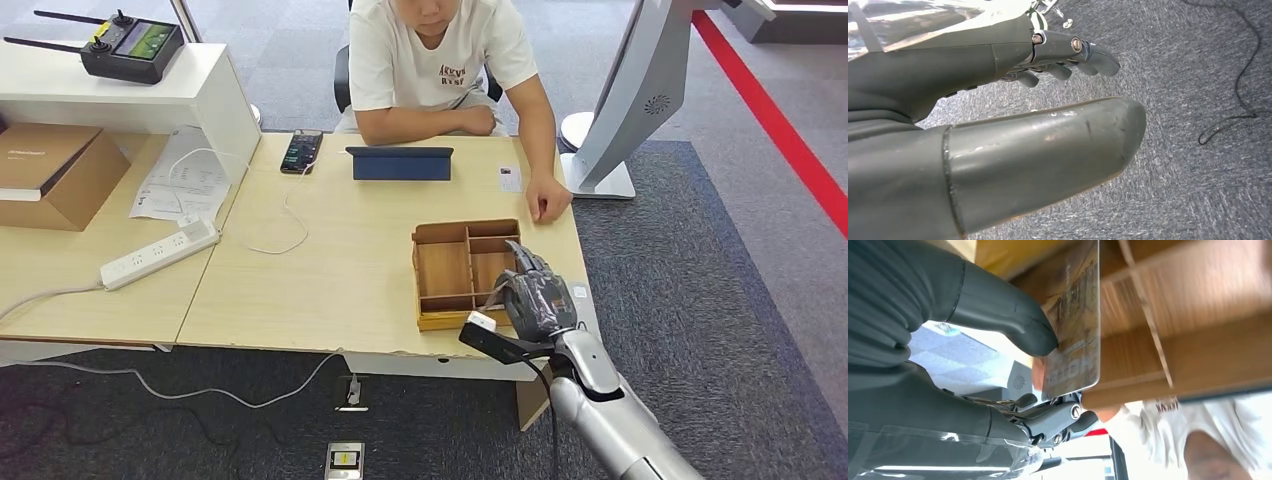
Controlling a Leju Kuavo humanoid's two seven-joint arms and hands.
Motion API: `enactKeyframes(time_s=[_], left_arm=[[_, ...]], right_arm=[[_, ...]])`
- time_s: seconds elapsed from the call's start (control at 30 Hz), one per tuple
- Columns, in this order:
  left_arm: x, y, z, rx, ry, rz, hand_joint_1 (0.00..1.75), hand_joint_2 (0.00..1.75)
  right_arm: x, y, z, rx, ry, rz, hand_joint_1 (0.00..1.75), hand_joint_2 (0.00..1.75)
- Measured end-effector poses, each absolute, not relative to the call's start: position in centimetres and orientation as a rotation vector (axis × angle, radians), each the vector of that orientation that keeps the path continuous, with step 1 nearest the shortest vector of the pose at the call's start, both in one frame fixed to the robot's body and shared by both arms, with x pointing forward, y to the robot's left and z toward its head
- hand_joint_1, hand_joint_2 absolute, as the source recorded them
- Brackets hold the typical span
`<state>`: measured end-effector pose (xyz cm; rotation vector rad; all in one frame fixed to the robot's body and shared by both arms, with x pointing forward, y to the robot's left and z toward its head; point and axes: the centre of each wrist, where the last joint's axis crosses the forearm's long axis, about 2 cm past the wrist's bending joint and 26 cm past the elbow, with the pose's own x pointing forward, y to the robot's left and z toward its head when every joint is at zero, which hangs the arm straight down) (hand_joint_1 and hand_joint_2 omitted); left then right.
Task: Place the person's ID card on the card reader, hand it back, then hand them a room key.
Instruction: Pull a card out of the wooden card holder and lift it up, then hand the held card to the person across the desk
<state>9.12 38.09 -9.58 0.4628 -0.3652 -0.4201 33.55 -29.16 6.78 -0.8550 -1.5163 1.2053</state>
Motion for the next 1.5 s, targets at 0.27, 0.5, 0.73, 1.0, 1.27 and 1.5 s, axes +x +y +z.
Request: enactKeyframes(time_s=[0.27,0.5,0.73,1.0,1.27,1.5], left_arm=[[9.1,38.1,-9.6,0.461,-0.380,-0.431,0.00,0.00],[9.1,38.1,-9.6,0.453,-0.384,-0.447,0.00,0.00],[9.1,38.1,-9.6,0.449,-0.396,-0.468,0.00,0.00],[9.2,38.0,-9.6,0.432,-0.415,-0.513,0.00,0.00],[9.3,38.1,-9.6,0.428,-0.419,-0.540,0.00,0.00],[9.2,38.2,-9.6,0.430,-0.414,-0.540,0.00,0.00]], right_arm=[[36.3,-29.2,13.2,-0.909,-1.681,1.081,1.75,1.75],[37.2,-29.1,17.5,-0.965,-1.806,1.024,1.75,1.75],[38.3,-28.6,19.7,-0.996,-1.905,1.020,1.75,1.75],[43.0,-28.2,22.5,-1.057,-1.957,1.015,1.75,1.75],[45.8,-27.8,23.1,-1.069,-1.843,1.043,1.75,1.75],[46.3,-27.1,21.9,-1.037,-1.753,1.073,1.71,1.75]])
